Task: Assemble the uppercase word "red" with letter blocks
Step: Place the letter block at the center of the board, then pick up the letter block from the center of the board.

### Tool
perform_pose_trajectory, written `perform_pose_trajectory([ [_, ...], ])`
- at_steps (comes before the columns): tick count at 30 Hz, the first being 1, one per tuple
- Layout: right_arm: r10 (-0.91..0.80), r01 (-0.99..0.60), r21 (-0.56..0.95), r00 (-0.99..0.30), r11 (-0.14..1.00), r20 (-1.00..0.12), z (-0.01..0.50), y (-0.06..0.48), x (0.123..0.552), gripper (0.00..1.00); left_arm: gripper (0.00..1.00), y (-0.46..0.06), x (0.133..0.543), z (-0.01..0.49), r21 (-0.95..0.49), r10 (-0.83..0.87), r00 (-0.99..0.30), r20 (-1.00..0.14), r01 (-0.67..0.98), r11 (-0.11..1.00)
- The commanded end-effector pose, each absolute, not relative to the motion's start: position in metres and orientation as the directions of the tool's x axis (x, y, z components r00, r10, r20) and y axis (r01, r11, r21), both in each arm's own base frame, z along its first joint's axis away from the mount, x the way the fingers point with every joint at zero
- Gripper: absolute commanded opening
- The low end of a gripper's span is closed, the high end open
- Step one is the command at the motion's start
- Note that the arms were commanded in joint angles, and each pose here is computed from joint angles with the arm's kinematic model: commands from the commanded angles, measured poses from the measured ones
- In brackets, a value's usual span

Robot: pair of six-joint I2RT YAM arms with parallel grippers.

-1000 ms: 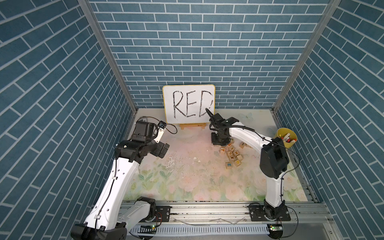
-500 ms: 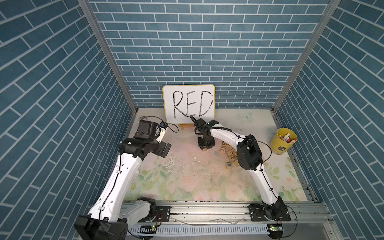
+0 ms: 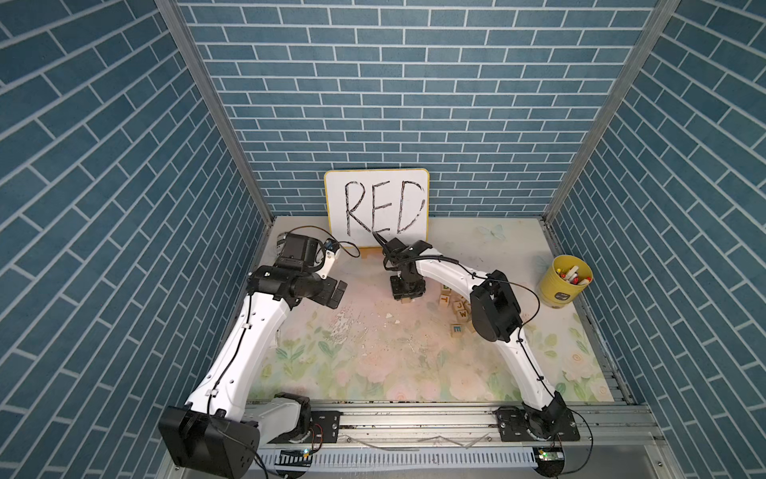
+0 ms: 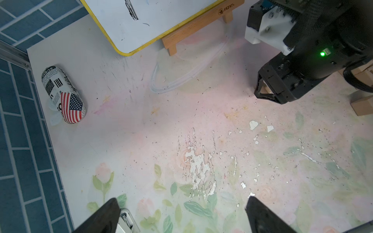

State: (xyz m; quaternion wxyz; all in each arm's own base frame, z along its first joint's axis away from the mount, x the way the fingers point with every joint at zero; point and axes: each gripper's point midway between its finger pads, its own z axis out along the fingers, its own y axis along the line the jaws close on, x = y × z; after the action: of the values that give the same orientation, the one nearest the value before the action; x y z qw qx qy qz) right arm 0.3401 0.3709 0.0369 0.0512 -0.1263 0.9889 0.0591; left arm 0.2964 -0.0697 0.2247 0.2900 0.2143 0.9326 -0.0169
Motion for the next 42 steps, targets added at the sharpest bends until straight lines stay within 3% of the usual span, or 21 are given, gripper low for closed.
perform_pose_trajectory([
  [1,-0.269,-0.284,0.058,-0.946,0.957,-0.181,0.067,0.363,0.346,0.52,0.99,-0.071,0.308,0.238,0.089,0.359,-0.731,-0.581,0.382,0.92],
  [9,-0.28,-0.296,0.031,-0.929,0.955,-0.242,0.107,0.35,0.346,0.53,0.99,-0.074,0.333,0.26,0.056,0.274,-0.725,-0.632,0.309,0.949],
  [19,-0.214,-0.228,0.01,-0.927,0.974,-0.307,0.162,0.303,0.351,0.51,0.99,-0.082,0.348,0.224,-0.046,0.134,-0.804,-0.579,0.196,0.979],
  [26,-0.102,-0.107,-0.006,-0.936,0.994,-0.336,0.171,0.235,0.335,0.49,0.99,-0.13,0.354,0.183,-0.004,0.209,-0.838,-0.504,0.244,0.97],
  [30,-0.046,-0.046,-0.008,-0.94,0.999,-0.338,0.165,0.204,0.32,0.47,1.0,-0.16,0.353,0.154,0.11,0.303,-0.842,-0.447,0.285,0.952],
  [37,-0.031,-0.023,-0.029,-0.948,0.999,-0.315,0.148,0.184,0.3,0.46,0.99,-0.217,0.35,0.104,0.159,0.404,-0.856,-0.321,0.372,0.914],
  [42,-0.04,-0.023,-0.057,-0.951,0.998,-0.307,0.146,0.173,0.291,0.45,0.99,-0.251,0.371,0.1,0.106,0.368,-0.87,-0.329,0.353,0.93],
])
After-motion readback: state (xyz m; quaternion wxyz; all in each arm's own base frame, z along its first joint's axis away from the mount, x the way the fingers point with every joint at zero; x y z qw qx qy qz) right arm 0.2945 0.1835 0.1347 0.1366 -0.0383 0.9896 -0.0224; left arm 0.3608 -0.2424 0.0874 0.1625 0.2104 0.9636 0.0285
